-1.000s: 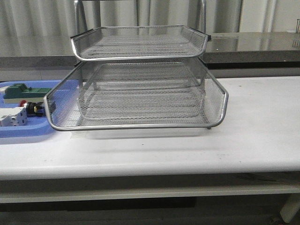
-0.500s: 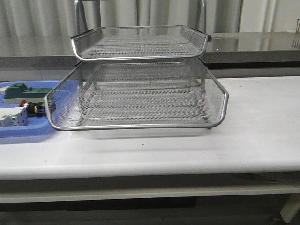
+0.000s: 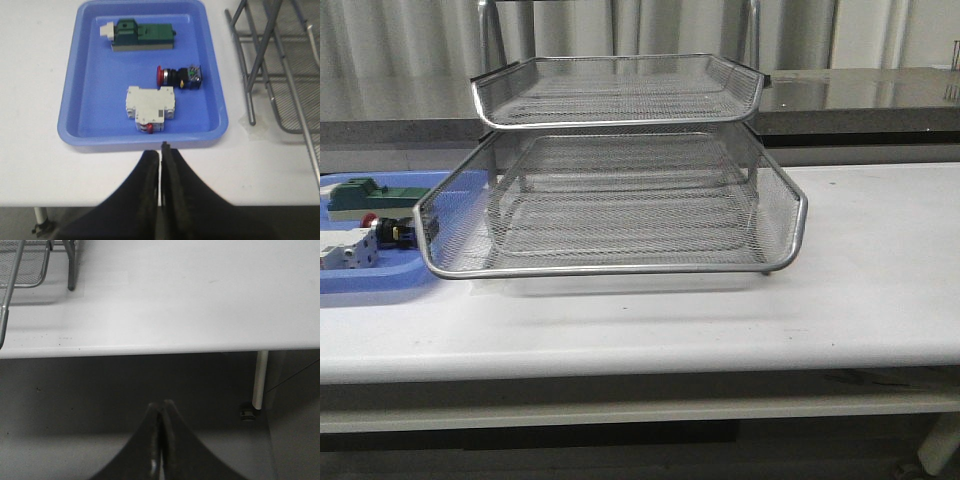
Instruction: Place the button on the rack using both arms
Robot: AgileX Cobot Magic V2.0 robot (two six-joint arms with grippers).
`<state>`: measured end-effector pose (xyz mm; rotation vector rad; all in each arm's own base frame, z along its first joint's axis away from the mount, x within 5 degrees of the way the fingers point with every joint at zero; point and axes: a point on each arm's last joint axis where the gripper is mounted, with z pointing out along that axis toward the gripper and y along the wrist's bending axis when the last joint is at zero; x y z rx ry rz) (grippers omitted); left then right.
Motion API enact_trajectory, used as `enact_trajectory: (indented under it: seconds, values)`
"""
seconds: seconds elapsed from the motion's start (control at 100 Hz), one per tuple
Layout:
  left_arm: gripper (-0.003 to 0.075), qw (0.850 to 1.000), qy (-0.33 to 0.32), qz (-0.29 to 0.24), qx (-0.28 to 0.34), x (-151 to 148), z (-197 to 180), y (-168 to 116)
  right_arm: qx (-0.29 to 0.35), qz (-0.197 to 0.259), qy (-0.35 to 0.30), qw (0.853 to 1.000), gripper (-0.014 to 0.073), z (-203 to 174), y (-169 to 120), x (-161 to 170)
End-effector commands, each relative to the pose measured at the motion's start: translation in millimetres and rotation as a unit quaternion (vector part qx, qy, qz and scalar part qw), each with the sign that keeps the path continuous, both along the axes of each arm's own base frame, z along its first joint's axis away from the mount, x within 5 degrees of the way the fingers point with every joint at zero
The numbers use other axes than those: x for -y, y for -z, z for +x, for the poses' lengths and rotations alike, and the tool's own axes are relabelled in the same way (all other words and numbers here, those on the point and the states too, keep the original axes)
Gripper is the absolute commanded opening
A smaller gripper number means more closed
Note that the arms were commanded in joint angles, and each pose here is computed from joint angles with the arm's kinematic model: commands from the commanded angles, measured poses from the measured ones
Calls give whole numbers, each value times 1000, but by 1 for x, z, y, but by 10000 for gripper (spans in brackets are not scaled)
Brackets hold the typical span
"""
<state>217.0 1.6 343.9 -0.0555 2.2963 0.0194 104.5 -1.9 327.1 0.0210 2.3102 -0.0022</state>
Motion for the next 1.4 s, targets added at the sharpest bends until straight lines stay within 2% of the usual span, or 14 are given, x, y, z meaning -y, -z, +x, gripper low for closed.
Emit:
enact_trajectory:
  seconds: [0.0,0.17,0.35,0.42,0.47,0.54,0.64,0.69,0.76,1.08,1.23,1.39]
  values:
    - [4,1000,7,9,1,1,24,-10,45,-6,4,999,-68,2,-15,1]
    - [4,998,12,16,-60,1,66,10,45,-6,4,999,-68,2,-15,1]
    - [7,997,19,22,-76,2,87,19,45,-6,4,999,-68,2,-15,1]
    - [40,996,22,25,-79,2,89,19,45,-6,4,999,-68,2,-15,1]
    - [98,995,32,34,-83,2,89,20,45,-6,4,999,-68,2,-15,1]
    - [228,994,44,46,-90,2,88,21,45,-6,4,999,-68,2,-15,1]
    - [480,993,47,49,-98,2,87,22,45,-6,4,999,-68,2,-15,1]
    - [573,993,47,49,-98,2,87,22,45,-6,4,999,-68,2,-15,1]
    - [634,993,47,48,-98,2,87,22,45,-6,4,999,-68,2,-15,1]
    - [600,995,47,31,-79,4,91,20,45,-6,4,999,-68,2,-15,1]
    - [600,991,92,79,-53,4,103,6,45,-6,4,999,-68,2,-15,1]
    - [601,979,151,119,-70,7,131,-9,45,-6,4,999,-68,2,-15,1]
